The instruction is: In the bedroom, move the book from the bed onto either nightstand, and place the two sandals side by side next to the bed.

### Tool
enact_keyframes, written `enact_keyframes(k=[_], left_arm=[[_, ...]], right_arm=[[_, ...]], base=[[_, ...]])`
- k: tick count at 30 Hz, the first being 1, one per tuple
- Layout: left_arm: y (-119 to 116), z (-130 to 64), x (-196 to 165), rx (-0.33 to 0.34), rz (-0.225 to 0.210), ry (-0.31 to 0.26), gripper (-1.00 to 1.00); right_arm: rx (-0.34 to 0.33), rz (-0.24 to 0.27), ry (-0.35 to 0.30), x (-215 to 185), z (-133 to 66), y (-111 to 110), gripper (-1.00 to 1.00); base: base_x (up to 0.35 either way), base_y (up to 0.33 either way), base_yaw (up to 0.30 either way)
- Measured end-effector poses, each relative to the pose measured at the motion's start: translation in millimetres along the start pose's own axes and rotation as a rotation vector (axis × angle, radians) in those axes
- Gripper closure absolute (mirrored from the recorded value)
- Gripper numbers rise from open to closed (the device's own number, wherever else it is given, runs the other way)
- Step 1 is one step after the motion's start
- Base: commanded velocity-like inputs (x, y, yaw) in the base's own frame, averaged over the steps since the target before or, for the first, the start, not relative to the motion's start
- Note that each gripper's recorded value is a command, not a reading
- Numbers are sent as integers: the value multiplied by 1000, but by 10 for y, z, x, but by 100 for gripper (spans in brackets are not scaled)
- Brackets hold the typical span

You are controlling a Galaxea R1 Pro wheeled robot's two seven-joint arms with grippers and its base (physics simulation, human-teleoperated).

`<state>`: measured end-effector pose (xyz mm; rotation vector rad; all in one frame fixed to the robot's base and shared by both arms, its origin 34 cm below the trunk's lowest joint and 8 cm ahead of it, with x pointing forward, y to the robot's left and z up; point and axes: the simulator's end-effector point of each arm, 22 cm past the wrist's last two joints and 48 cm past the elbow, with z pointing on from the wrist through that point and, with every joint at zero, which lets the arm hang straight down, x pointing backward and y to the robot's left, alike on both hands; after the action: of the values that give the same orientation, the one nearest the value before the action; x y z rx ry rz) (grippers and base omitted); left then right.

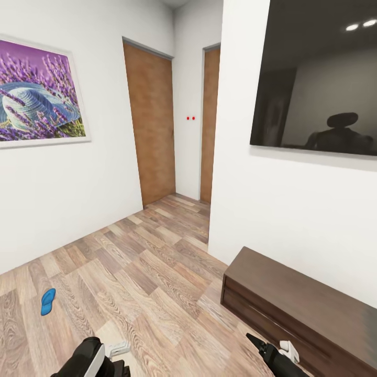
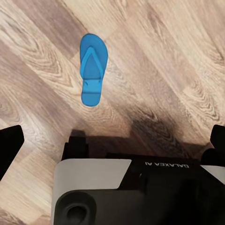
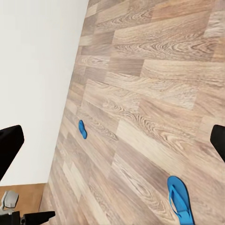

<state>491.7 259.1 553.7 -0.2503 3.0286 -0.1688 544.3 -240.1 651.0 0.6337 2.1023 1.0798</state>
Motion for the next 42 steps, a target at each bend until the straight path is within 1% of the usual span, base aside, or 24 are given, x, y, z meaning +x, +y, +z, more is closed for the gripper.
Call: enact_keyframes(k=[42], left_arm=[[94, 765, 149, 2, 1, 1, -100]], right_arm=[[-18, 0, -7, 298, 265, -625, -100]], base=[[0, 0, 0]])
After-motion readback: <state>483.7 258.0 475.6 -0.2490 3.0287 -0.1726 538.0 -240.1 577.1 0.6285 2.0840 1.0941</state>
